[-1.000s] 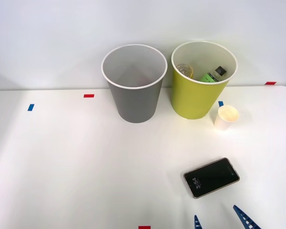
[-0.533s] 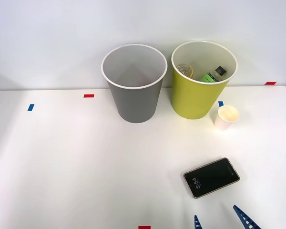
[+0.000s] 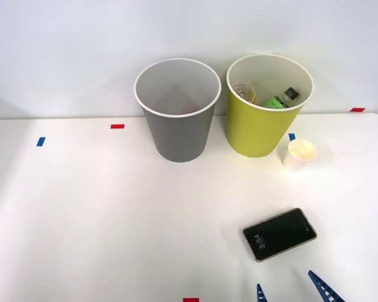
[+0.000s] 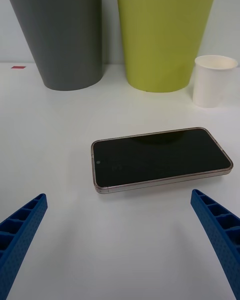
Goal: Put cans in the gray bin, plastic bottles in the light green bin
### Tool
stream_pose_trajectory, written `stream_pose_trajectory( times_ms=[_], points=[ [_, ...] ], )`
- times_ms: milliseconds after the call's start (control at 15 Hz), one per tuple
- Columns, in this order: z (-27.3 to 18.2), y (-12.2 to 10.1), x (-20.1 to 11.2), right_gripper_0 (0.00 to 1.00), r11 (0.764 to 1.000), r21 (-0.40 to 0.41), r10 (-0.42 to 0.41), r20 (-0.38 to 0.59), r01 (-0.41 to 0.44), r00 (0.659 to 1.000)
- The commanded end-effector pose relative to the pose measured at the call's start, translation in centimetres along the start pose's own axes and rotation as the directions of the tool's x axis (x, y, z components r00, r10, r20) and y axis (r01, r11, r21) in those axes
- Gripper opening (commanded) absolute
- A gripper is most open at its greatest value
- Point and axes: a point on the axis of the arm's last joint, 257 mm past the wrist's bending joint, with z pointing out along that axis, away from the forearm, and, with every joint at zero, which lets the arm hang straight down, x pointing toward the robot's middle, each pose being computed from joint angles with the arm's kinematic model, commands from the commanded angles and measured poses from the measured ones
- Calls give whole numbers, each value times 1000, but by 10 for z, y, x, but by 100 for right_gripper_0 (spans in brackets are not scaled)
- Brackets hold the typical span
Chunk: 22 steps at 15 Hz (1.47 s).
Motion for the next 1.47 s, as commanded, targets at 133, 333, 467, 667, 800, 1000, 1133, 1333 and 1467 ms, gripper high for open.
stream_pose_trajectory(
  times_ms=[133, 333, 467, 667, 800, 1000, 1133, 1333, 1467],
  points=[
    [0, 0, 0, 100, 1000, 0, 0, 0, 0, 1000],
    [0, 0, 0, 100, 1000, 0, 0, 0, 0, 1000],
    [0, 0, 0, 100, 1000, 0, 0, 0, 0, 1000],
    [0, 0, 0, 100, 1000, 0, 0, 0, 0, 1000],
    [0, 0, 0, 100, 1000, 0, 0, 0, 0, 1000],
    [0, 0, 0, 100, 1000, 0, 0, 0, 0, 1000],
    [0, 0, 0, 100, 1000, 0, 0, 0, 0, 1000],
    [0, 0, 0, 100, 1000, 0, 0, 0, 0, 1000],
    [0, 0, 0, 100, 1000, 0, 0, 0, 0, 1000]
  ],
)
